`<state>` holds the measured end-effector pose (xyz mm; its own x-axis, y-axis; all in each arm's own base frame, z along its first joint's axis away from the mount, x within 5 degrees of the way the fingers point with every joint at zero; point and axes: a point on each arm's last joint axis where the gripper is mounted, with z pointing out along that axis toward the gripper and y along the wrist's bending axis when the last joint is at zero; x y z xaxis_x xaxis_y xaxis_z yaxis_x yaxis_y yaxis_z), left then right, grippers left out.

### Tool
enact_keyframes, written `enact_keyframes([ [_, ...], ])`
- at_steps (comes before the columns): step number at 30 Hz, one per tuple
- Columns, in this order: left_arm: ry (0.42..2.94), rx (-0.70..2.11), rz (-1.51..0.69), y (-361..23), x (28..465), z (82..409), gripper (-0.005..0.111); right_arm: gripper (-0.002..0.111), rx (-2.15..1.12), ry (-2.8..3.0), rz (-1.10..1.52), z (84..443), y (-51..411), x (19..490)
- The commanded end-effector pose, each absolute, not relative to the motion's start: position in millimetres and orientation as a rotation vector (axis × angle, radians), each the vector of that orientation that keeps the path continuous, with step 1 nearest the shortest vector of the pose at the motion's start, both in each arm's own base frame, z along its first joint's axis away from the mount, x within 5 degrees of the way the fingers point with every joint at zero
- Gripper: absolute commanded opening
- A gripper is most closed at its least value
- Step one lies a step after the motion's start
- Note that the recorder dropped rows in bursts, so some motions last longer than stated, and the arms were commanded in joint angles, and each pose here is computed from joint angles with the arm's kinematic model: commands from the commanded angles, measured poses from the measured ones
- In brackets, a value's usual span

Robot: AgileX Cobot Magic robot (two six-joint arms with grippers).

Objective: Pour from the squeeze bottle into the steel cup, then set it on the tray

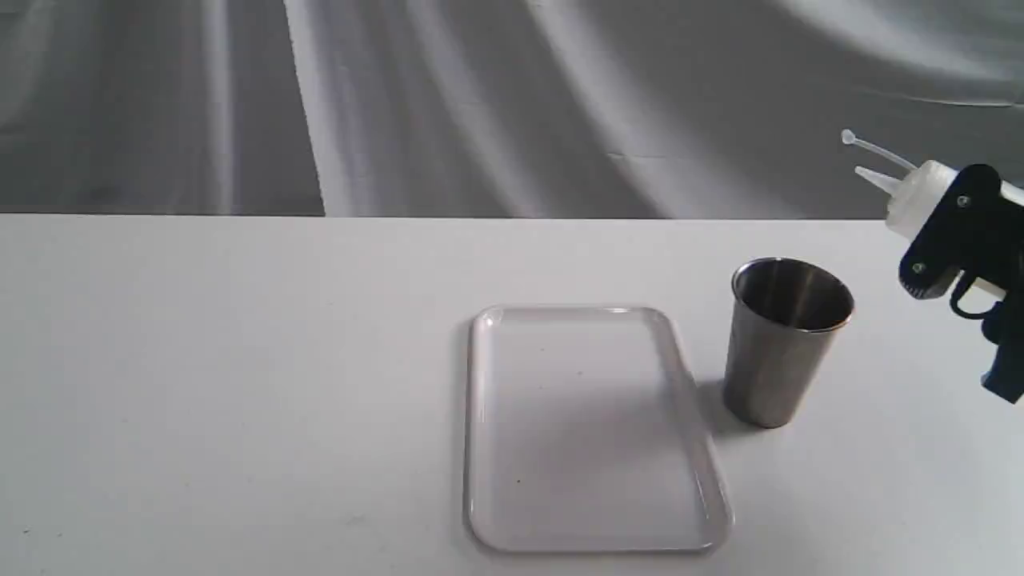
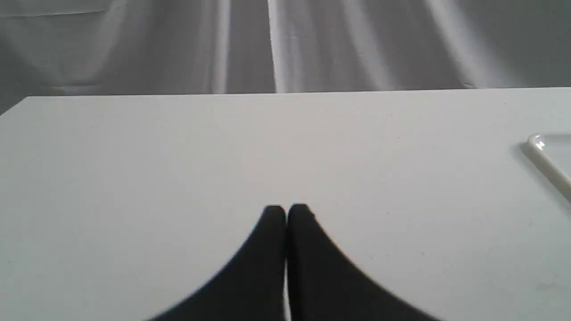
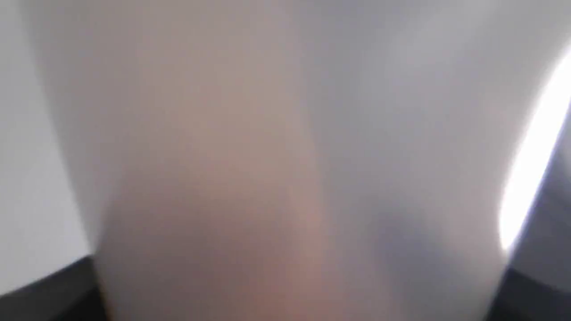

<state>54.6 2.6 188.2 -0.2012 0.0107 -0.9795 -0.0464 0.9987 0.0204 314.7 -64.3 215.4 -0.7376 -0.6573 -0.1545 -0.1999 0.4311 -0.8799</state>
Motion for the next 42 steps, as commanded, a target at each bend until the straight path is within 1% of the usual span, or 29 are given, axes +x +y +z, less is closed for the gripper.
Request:
enact_keyframes([
  [1,1.765,-0.020,0.045,2.2,54.7,187.7,0.000,0.000,-0.777,2.176,-1.346,222.0,-67.1,315.0],
  [13,1.765,-0.023,0.043,2.2,54.7,187.7,0.000,0.000,-0.959,2.152,-1.417,222.0,-66.4,315.2],
  [42,1.765,-0.022,0.043,2.2,54.7,187.7,0.000,0.000,-1.197,2.108,-1.530,222.9,-67.6,314.4],
])
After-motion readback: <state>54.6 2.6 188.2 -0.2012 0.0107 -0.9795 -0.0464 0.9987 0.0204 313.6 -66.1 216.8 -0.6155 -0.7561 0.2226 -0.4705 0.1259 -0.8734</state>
